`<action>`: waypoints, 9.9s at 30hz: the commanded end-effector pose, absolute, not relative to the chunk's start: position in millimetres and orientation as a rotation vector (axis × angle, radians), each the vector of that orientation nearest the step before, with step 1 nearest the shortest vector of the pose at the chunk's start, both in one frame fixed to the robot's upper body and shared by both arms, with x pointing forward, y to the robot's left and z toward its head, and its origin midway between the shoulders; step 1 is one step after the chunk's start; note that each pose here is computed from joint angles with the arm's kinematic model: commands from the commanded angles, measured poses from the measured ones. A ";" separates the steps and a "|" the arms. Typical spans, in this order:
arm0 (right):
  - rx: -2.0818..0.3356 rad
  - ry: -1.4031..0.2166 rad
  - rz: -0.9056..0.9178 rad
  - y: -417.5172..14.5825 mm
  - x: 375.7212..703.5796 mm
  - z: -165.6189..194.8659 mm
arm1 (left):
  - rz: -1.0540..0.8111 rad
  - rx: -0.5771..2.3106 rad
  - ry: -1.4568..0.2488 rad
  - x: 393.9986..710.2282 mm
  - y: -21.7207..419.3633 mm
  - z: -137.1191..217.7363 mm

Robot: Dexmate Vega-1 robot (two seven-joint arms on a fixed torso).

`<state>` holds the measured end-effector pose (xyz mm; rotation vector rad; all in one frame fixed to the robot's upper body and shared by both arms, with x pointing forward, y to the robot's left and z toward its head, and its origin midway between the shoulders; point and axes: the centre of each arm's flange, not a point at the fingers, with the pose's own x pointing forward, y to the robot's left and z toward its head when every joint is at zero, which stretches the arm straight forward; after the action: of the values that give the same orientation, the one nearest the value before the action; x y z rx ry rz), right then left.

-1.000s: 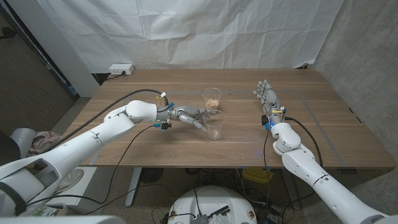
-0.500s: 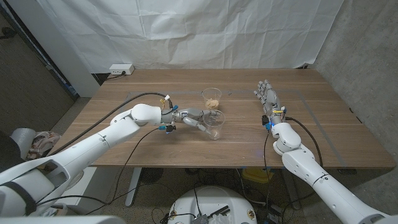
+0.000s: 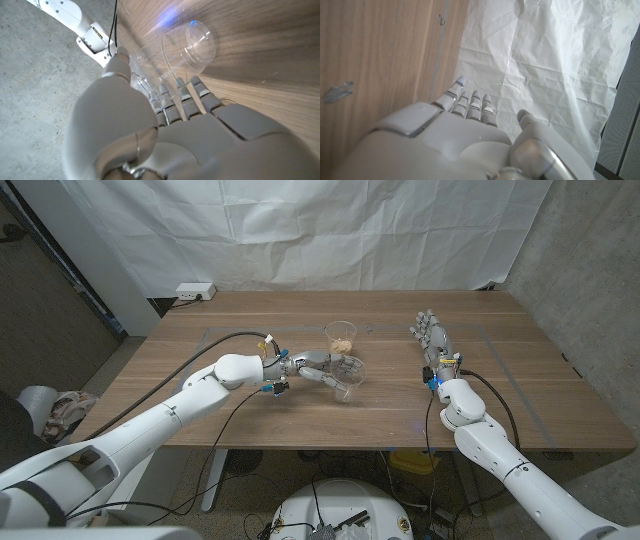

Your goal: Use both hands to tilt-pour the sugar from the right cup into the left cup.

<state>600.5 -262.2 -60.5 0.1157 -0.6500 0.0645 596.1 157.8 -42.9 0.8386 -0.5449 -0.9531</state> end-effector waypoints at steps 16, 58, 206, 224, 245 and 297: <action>-0.024 -0.648 0.109 -231.1 603.0 -65.7 | -0.779 0.745 -0.570 554.1 196.4 -57.1; -0.459 -0.576 0.042 -182.1 606.4 -71.9 | -0.455 0.648 -0.594 511.7 261.8 -69.3; -0.627 -0.710 -0.386 -154.2 621.8 -62.7 | -0.321 0.468 -0.622 595.9 269.1 -23.4; -0.834 -0.761 -0.478 -147.1 606.8 -50.2 | -0.464 0.450 -0.519 631.7 228.5 -8.7; -0.999 -0.787 -0.519 -143.2 598.1 -33.5 | -0.573 0.606 -0.417 645.0 203.2 19.2; -1.552 -0.905 -0.724 -116.6 578.6 -9.3 | -0.607 0.648 -0.440 657.9 192.5 39.8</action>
<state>581.4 -122.0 -14.8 -1.4597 -0.8736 -0.7092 653.4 193.6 37.7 0.6444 -0.4395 -0.6020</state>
